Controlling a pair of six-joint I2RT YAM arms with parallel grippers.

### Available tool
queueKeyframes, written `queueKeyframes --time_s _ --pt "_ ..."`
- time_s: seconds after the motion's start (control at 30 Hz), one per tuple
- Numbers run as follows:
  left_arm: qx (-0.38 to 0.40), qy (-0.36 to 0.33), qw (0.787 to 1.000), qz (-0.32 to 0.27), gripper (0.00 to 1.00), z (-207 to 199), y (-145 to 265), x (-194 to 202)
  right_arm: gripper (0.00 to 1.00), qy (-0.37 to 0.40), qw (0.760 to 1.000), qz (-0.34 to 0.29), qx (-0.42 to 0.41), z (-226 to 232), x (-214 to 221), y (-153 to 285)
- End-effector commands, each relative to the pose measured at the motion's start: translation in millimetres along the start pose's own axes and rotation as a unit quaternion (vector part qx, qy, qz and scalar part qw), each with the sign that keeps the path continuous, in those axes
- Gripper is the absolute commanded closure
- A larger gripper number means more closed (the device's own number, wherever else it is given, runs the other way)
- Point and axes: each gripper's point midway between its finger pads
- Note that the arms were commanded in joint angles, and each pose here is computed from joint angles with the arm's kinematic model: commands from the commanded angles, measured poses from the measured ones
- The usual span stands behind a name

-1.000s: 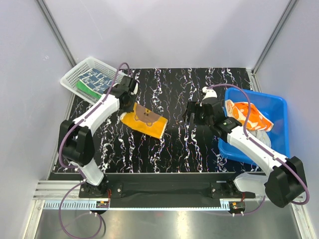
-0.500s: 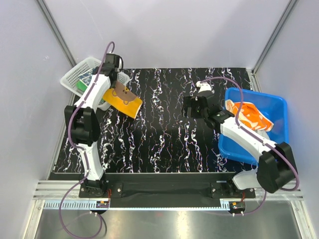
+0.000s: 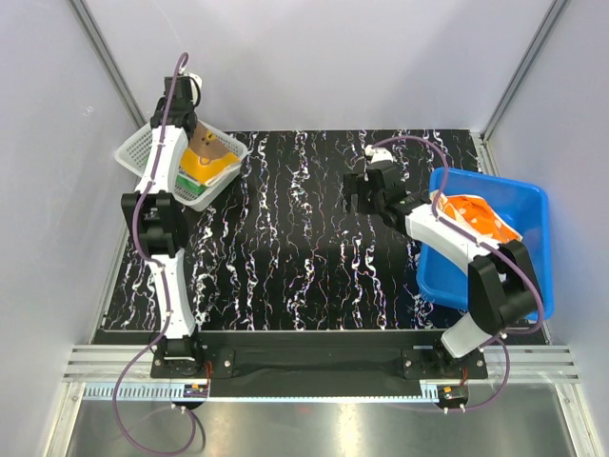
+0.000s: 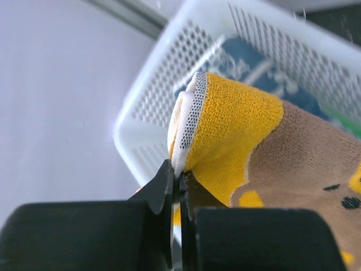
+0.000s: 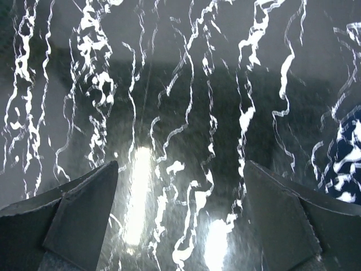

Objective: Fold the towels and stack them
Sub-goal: Neatly place the folded towel into the bin, then grab crumpled towel

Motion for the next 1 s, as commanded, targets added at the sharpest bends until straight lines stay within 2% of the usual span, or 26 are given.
queueKeyframes --time_s 0.0,0.07,0.1,0.17,0.2,0.23,0.27,0.3,0.33,0.4,0.47,0.53,0.6,0.63,0.67,0.7,0.73,0.77,0.8,0.83,0.87,0.9,0.93,0.97 --pt "-0.032 0.019 0.998 -0.057 1.00 30.3 -36.7 -21.1 0.00 0.004 0.999 -0.035 -0.026 20.9 -35.1 -6.5" --pt "-0.034 0.022 0.996 -0.080 1.00 31.5 -54.0 -26.2 0.00 0.008 1.000 -0.024 -0.017 16.8 -31.1 -14.9" --pt "-0.033 0.019 0.996 -0.075 0.91 23.7 -68.5 -19.4 0.00 0.009 1.000 -0.021 -0.013 15.6 -30.8 -16.5" --pt "-0.068 0.027 0.996 -0.059 0.68 29.8 -82.5 -9.0 0.00 0.011 1.000 -0.017 -0.009 12.3 -27.3 -21.1" --pt "-0.081 0.026 0.995 -0.050 0.64 31.6 -86.7 -4.4 0.00 0.011 1.000 -0.014 -0.005 9.7 -25.1 -22.4" --pt "-0.089 0.025 0.995 -0.040 0.68 32.1 -92.4 1.9 0.00 0.011 1.000 -0.010 -0.002 7.6 -21.6 -24.9" --pt "-0.111 0.035 0.992 -0.038 0.63 40.9 -91.8 2.1 0.00 0.012 1.000 -0.007 0.000 6.7 -19.8 -26.2" --pt "-0.116 0.045 0.991 -0.041 0.54 42.3 -91.5 1.4 0.00 0.012 1.000 -0.008 0.002 6.1 -20.2 -26.8" --pt "-0.119 0.051 0.990 -0.048 0.28 45.1 -87.4 -4.0 0.00 0.012 1.000 -0.005 0.004 4.6 -18.8 -28.8" --pt "-0.122 0.055 0.989 -0.058 0.21 46.1 -75.7 -14.5 0.00 0.012 1.000 -0.003 0.003 6.6 -19.4 -29.6" --pt "-0.130 0.065 0.987 -0.068 0.18 49.6 -47.7 -33.9 0.00 0.007 1.000 0.001 0.006 5.9 -18.2 -30.5" --pt "-0.103 0.082 0.988 -0.087 0.17 31.6 -23.8 -53.4 0.00 -0.004 1.000 0.005 0.002 10.6 -21.4 -22.6" --pt "-0.079 0.099 0.986 -0.105 0.05 23.9 17.0 -71.7 0.00 -0.014 1.000 0.005 0.000 15.0 -29.1 -10.1" --pt "-0.045 0.098 0.987 -0.117 0.04 -1.8 35.2 -84.2 0.00 -0.029 1.000 -0.006 0.001 18.3 -39.9 1.4" --pt "-0.018 0.106 0.986 -0.130 0.01 -1.2 68.9 -91.3 0.00 -0.036 0.999 -0.019 0.020 13.6 -48.4 8.5" --pt "0.020 0.126 0.981 -0.144 0.01 -17.5 88.4 -98.1 0.00 -0.043 0.998 -0.020 0.038 8.1 -55.1 18.6" --pt "0.111 0.109 0.974 -0.165 0.01 -67.5 109.5 -104.4 0.00 -0.066 0.996 -0.036 0.055 -3.6 -69.1 29.1" --pt "0.157 0.116 0.964 -0.178 0.01 -84.9 132.6 -105.4 0.00 -0.078 0.993 -0.044 0.077 -17.9 -75.3 33.4" --pt "0.197 0.150 0.946 -0.211 0.01 -83.2 172.8 -115.0 0.00 -0.086 0.990 -0.043 0.107 -40.2 -75.7 37.0" --pt "0.271 0.142 0.927 -0.215 0.01 -127.0 194.2 -106.4 0.00 -0.106 0.981 -0.059 0.152 -75.7 -87.8 44.8" --pt "0.297 0.151 0.916 -0.223 0.01 -137.4 213.1 -104.5 0.00 -0.112 0.968 -0.081 0.211 -108.2 -96.0 54.0" --pt "0.309 0.176 0.901 -0.250 0.01 -128.0 247.5 -107.6 0.00 -0.118 0.960 -0.078 0.241 -129.7 -93.2 61.5" --pt "0.327 0.169 0.895 -0.251 0.01 -148.2 264.2 -101.0 0.00 -0.128 0.954 -0.077 0.262 -146.7 -93.0 67.8" --pt "0.313 0.167 0.898 -0.260 0.01 -151.5 269.9 -96.9 0.00 -0.159 0.938 -0.080 0.297 -182.3 -96.3 80.2"
Point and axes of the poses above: each gripper's point midway between its finger pads, its own y axis back along the fingers, its own z axis along the line the jaws close on, x = y × z, and after that the axes turned 13 degrees about -y, right-handed
